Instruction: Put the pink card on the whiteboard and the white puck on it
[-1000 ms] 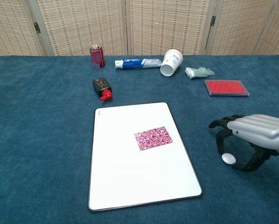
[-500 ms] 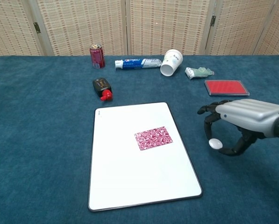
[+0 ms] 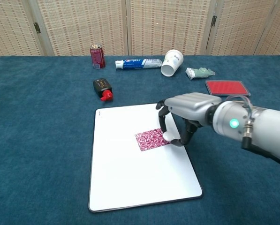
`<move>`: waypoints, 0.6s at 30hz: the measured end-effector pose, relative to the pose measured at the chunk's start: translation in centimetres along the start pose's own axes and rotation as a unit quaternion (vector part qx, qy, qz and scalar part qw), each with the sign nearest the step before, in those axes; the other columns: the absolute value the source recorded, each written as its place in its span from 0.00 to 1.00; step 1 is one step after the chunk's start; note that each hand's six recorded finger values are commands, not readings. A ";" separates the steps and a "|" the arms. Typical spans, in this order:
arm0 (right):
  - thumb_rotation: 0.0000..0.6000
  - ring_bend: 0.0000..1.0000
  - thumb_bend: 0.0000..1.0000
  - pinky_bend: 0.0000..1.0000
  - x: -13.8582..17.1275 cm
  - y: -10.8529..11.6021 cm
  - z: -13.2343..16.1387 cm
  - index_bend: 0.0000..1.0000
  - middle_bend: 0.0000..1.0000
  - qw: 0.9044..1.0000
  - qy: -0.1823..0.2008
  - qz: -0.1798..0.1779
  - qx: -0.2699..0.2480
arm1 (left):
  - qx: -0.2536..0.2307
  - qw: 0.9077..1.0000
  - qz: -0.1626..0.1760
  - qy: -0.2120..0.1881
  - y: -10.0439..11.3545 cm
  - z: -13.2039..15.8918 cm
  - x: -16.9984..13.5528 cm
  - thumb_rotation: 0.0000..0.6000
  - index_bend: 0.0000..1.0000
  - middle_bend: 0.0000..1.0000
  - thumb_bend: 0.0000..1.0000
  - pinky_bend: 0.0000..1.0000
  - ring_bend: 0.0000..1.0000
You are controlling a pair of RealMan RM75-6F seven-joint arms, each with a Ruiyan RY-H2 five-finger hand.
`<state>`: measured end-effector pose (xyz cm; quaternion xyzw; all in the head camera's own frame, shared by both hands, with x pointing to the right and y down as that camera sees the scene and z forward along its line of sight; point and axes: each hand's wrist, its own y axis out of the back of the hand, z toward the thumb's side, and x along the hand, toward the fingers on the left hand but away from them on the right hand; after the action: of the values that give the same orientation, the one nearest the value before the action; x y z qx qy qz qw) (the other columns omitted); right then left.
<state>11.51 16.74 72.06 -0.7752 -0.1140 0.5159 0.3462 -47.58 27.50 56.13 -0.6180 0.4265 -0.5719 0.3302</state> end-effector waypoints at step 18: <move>1.00 0.00 0.37 0.00 0.7 1.7 -2.1 0.01 0.09 0.999 -0.020 -0.040 -0.030 | 0.000 1.000 0.001 0.002 0.0 -0.2 0.1 1.00 0.13 0.07 0.14 0.00 0.11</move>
<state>13.38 14.92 70.92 -0.7697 -0.1673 0.5132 0.3410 -47.80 27.39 56.20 -0.6165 0.4275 -0.5730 0.3299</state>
